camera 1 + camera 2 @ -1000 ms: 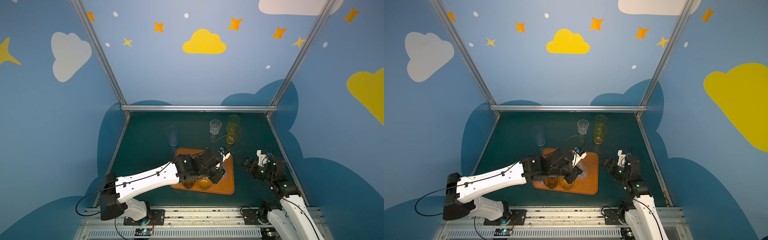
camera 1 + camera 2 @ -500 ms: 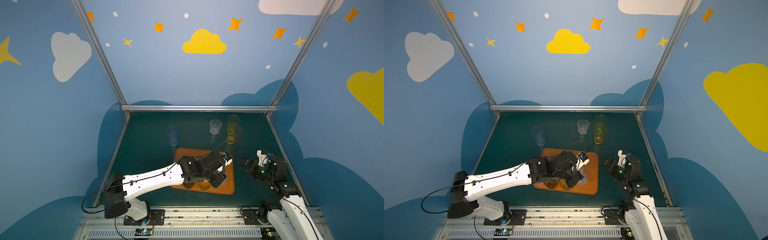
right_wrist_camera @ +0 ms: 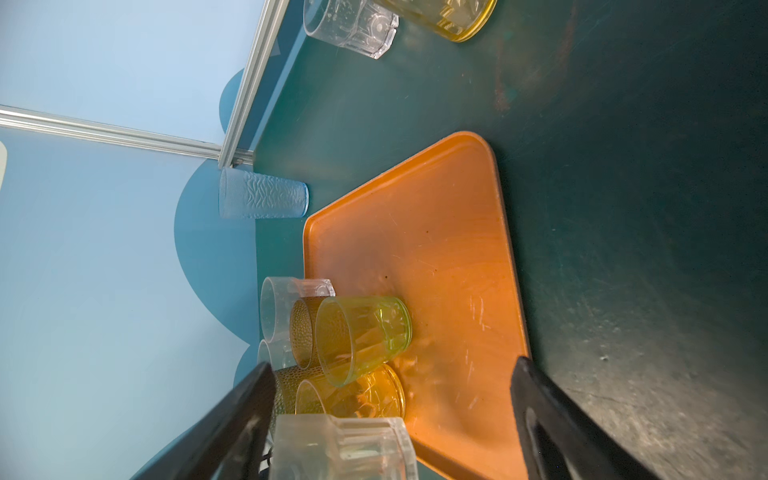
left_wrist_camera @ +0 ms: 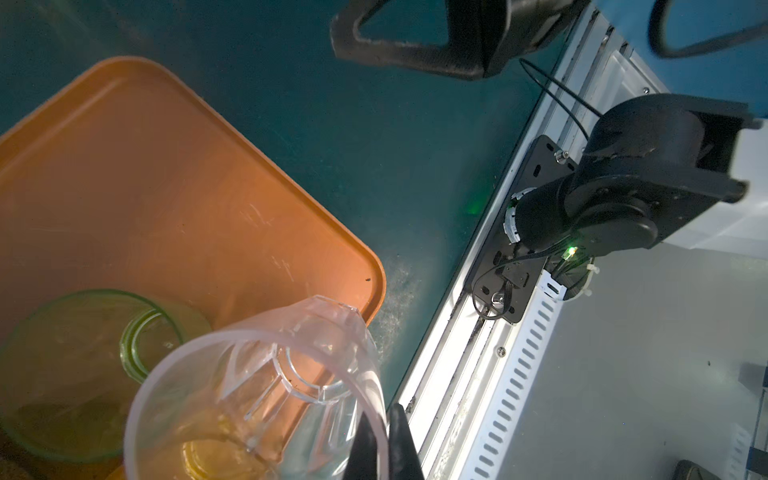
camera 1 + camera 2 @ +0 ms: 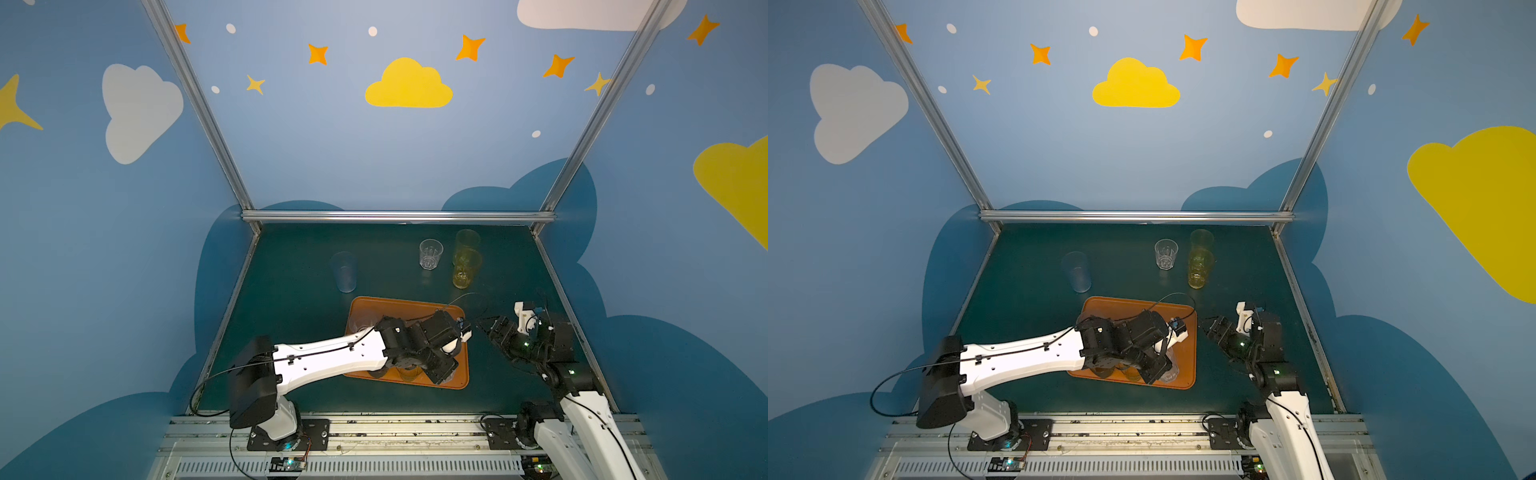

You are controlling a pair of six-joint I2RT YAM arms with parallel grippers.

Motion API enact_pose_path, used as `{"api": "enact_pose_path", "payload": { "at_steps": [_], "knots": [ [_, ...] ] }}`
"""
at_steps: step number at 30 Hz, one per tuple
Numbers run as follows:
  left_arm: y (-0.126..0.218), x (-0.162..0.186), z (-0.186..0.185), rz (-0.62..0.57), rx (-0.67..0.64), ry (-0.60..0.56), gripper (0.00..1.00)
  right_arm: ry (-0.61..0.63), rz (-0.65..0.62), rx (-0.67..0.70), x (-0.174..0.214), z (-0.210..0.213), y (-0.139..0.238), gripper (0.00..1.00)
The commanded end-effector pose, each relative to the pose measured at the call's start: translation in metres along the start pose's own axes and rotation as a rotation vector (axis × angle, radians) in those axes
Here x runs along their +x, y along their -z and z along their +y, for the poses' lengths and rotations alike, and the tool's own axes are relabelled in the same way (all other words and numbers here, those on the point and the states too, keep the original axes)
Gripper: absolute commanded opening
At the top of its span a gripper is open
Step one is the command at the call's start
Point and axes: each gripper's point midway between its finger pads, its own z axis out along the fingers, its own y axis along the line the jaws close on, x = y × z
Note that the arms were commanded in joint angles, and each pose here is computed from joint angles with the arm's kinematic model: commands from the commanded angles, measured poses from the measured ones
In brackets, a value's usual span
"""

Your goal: Place the glasses into the tray

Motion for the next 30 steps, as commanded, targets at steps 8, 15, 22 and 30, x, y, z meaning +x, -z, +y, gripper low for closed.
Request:
{"api": "enact_pose_path", "payload": {
  "at_steps": [8, 15, 22, 30],
  "knots": [
    [-0.018, 0.0, -0.003, 0.035, 0.005, 0.008, 0.04, -0.002, 0.0, -0.006, -0.001, 0.002, 0.004, 0.87],
    [-0.03, 0.006, 0.0, 0.07, -0.033, -0.005, 0.04, -0.004, 0.0, -0.008, -0.002, 0.002, 0.005, 0.87],
    [-0.039, 0.008, 0.002, 0.092, -0.059, -0.012, 0.04, -0.007, 0.001, -0.007, -0.002, 0.0, 0.004, 0.87],
    [-0.048, 0.009, 0.008, 0.111, -0.097, -0.012, 0.04, -0.011, 0.0, -0.012, -0.001, -0.001, 0.005, 0.87]
  ]
}}
